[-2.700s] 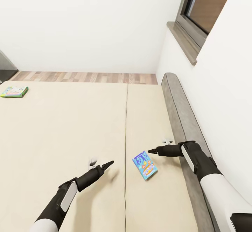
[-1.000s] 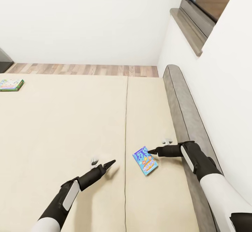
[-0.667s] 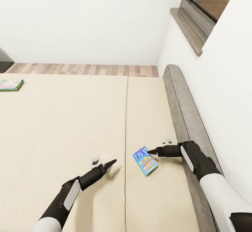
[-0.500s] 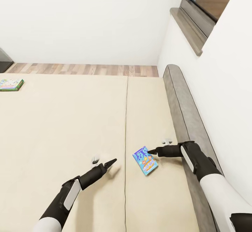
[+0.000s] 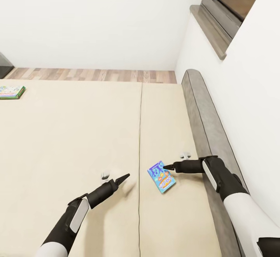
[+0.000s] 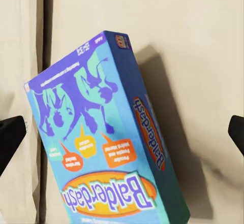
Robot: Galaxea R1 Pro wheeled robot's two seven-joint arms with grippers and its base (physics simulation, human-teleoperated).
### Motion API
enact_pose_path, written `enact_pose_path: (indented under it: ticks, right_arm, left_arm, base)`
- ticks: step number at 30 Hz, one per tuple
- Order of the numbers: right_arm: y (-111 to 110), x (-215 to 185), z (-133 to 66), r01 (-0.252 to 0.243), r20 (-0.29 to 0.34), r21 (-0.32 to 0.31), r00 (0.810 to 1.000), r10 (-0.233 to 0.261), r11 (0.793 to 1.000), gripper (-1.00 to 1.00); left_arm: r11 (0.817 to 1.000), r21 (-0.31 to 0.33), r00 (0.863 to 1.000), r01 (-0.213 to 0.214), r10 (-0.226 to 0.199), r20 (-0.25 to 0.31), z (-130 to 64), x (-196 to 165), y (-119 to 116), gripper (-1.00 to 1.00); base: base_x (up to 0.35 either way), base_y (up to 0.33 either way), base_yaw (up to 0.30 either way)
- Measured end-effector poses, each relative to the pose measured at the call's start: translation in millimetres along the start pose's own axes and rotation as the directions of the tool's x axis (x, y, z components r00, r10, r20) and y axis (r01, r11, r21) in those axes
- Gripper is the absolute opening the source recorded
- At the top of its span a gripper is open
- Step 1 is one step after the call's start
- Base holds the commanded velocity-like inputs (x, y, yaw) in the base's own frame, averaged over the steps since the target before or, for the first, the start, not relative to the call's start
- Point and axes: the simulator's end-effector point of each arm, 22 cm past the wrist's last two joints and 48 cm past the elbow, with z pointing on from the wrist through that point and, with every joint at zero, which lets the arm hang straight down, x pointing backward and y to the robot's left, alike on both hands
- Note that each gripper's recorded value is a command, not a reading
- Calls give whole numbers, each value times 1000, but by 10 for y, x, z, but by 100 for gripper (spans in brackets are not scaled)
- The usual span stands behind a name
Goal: Put all the toys in the child's room - the three board games (two on the bed and one on the table), the two jigsaw puzzles on the table, and the tennis ball on the table - inside the toy box on the table in the child's room.
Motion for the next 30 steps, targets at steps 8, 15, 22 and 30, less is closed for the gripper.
enact_pose_path:
  ticks: [8,15,22,30]
  right_arm:
    - [-20,37,30,-6,-7,-10,1000,6,1000,100]
    - [-43,75,67,-12,-14,-14,1000,12,1000,100]
    - [-69,110,103,-18,-21,-15,1000,17,1000,100]
    - [-90,114,106,-20,-17,-18,1000,20,1000,100]
  left_arm:
    - [1000,-1,1000,7,-7,-3,-2,29,37,100]
    - [1000,-4,1000,14,-14,-7,-2,61,78,100]
    - [1000,-10,1000,22,-22,-11,-2,91,122,100]
    - [1000,-14,1000,25,-25,-14,0,110,145,100]
  base:
    - [0,0,0]
    - [0,0,0]
    - [0,0,0]
    - [0,0,0]
